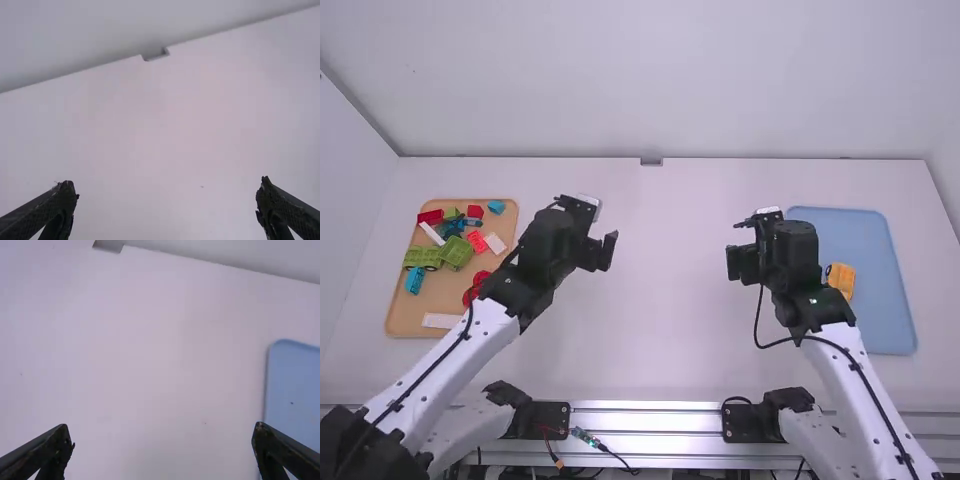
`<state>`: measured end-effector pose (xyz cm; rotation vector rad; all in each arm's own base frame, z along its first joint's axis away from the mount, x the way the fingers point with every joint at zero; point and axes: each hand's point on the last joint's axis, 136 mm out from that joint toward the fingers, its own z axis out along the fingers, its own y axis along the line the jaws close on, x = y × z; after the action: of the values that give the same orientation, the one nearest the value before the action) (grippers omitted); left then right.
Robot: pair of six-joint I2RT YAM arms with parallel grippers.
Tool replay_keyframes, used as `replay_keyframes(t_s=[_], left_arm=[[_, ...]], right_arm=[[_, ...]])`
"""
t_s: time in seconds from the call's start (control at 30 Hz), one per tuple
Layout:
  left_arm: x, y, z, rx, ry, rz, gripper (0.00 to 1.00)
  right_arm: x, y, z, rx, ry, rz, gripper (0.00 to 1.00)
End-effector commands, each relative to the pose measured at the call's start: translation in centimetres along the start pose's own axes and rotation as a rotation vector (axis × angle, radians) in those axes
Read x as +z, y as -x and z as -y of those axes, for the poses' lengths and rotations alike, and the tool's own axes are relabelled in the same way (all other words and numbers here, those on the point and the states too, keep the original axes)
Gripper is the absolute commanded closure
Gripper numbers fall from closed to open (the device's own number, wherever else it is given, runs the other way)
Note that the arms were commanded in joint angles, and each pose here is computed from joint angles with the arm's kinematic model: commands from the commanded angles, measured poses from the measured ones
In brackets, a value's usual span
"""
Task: Assemble lego blocks to make yellow taxi
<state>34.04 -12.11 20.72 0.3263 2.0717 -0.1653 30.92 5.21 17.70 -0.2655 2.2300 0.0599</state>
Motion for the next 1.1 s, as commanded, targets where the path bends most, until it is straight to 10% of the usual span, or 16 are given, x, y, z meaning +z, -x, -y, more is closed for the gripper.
replay_keyframes(t_s=[0.0,0.5,1.07], left_arm=[[-0.5,-0.7,-1.1,0.002,0.013,0.013,0.11],[-4.2,-6.1,-9.0,-0.130,0.219,0.103,0.39],[-4.7,-16.2,-8.7,-0.152,0.262,0.102,0.78]], right_arm=[[-0.4,-0.5,0.9,0.087,-0.023,0.026,0.10],[-2.7,-1.6,4.4,0.146,-0.147,0.318,0.40],[-0.4,-10.7,3.1,0.144,-0.148,0.330,0.77]])
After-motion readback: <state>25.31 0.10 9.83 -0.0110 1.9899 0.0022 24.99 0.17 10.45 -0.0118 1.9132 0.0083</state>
